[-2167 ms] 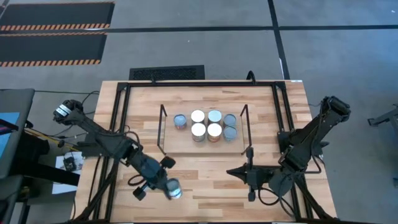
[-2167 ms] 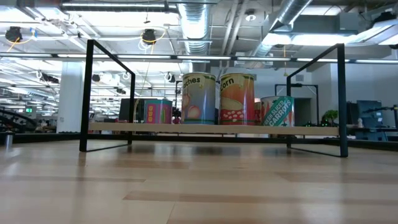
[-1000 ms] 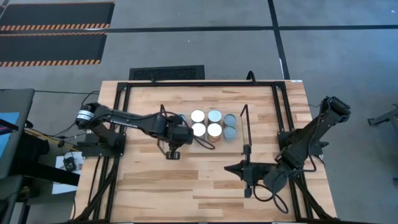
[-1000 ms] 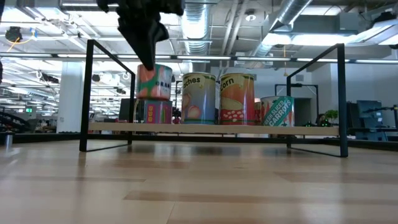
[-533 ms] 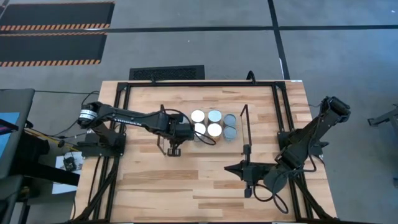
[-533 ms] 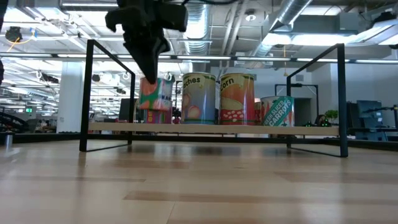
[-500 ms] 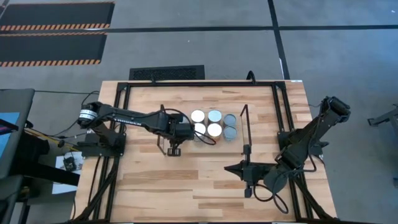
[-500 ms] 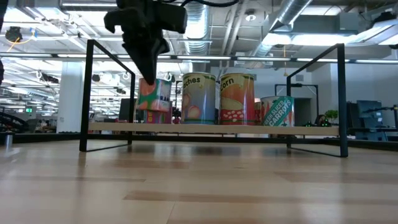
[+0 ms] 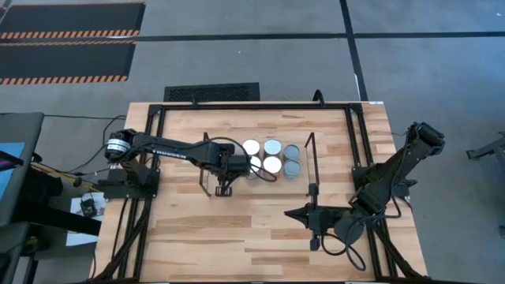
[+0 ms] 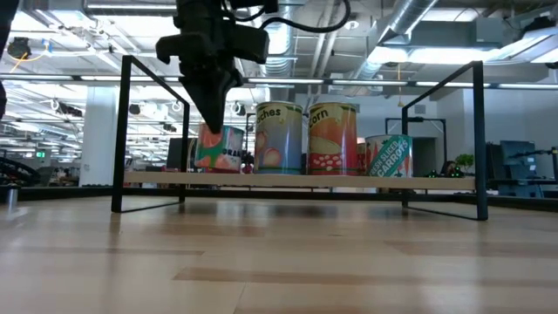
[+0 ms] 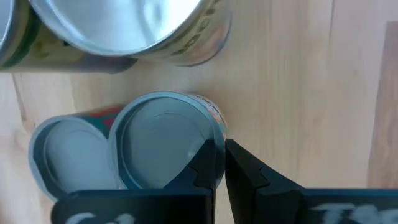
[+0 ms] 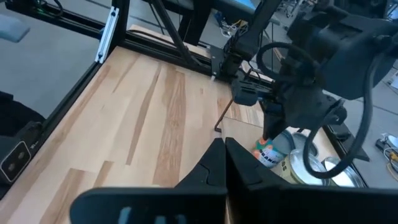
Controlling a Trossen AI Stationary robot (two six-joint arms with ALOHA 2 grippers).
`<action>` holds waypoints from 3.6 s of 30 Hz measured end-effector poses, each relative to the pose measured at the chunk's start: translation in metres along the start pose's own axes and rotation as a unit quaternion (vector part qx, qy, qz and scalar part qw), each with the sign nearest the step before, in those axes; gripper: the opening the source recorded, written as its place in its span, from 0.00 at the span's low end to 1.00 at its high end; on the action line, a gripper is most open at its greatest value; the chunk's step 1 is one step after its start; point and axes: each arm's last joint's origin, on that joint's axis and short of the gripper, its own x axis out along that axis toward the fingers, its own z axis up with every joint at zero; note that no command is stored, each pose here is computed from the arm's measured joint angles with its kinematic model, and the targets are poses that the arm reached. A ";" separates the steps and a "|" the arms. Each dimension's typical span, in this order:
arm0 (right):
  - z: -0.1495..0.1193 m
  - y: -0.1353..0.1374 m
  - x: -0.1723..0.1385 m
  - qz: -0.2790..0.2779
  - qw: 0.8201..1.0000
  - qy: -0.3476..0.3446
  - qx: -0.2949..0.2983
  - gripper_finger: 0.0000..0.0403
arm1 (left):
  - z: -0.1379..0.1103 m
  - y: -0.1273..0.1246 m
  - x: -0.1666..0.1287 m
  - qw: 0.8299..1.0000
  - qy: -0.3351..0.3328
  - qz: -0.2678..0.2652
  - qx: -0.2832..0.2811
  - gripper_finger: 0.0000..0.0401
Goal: Pick and place cans onto a shelf
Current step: Put the canned oranges on the shelf, then return to Home Position
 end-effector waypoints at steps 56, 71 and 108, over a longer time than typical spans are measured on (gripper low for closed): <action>0.000 0.000 0.000 0.000 1.000 0.000 0.000 0.02 | -0.008 0.014 0.003 0.999 0.047 0.008 -0.025 0.10; 0.001 0.000 0.000 0.001 1.000 -0.002 0.002 0.02 | -0.007 0.014 -0.001 0.999 0.046 0.008 -0.028 0.10; -0.001 0.002 -0.002 0.006 1.000 0.004 -0.029 0.02 | -0.119 -0.028 -0.118 0.941 -0.339 -0.007 -0.020 0.07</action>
